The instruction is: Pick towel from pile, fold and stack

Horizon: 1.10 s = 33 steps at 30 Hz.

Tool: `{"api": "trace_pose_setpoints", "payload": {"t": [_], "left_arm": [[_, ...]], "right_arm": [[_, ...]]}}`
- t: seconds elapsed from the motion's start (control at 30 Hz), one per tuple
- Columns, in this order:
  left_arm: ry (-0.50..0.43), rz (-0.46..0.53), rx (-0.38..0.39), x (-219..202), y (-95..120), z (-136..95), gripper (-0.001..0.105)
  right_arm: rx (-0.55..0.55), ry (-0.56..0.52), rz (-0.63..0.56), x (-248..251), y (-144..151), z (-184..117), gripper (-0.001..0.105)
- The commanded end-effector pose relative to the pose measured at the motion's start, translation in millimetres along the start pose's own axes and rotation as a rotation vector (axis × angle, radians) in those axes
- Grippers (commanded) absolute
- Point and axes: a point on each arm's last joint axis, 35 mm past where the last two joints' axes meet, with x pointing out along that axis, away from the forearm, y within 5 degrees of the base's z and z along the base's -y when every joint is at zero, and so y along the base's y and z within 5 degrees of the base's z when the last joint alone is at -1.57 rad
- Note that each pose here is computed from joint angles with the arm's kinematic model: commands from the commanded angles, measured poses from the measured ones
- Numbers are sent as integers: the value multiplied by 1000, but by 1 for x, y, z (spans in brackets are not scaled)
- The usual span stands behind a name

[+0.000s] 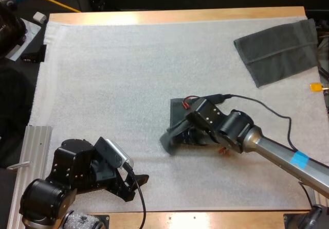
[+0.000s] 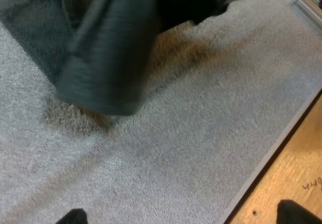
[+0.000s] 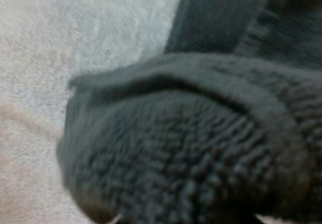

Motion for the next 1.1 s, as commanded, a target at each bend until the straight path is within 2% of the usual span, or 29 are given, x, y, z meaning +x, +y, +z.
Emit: {"api": "trace_pose_setpoints", "payload": {"t": [0.0, 0.03, 0.13, 0.2, 0.23, 0.33, 0.37, 0.4, 0.47, 0.57, 0.8, 0.83, 1.07], "left_arm": [[-6, -12, 7, -1, -2, 1, 71], [-3, -11, 6, -1, -2, 1, 71], [-2, -12, 4, -1, -1, 1, 71], [-1, -13, 2, 0, -1, 1, 71], [-3, -13, 4, -1, -1, 1, 71], [-3, -16, 6, -1, -1, 1, 71], [-1, -16, 5, 0, -1, 1, 71], [1, -16, 6, 0, -2, 1, 71], [1, -15, 5, -1, -1, 1, 71], [4, -18, 8, -1, -2, 1, 71], [4, -16, 9, 0, -1, 1, 71], [-4, -6, 8, -1, -1, 1, 71], [-4, 3, 10, 0, -1, 2, 70]], "right_arm": [[37, -45, 65, 8, 4, 6, 0], [30, -37, 53, 6, 4, 5, 0], [61, -45, 112, 16, 9, 7, 1], [67, -32, 145, 23, 11, 7, 7], [68, -28, 156, 24, 12, 7, 14], [51, 0, 198, 26, 14, 6, 46], [36, 4, 219, 25, 15, 5, 62], [23, 10, 239, 24, 16, 5, 73], [-3, 12, 249, 21, 16, 4, 81], [-32, 29, 211, 15, 14, 0, 79], [-90, 133, -5, 1, -2, -18, 74], [-72, 93, 79, 10, 6, -12, 72], [-41, 105, 96, 34, 5, -28, 72]]}}
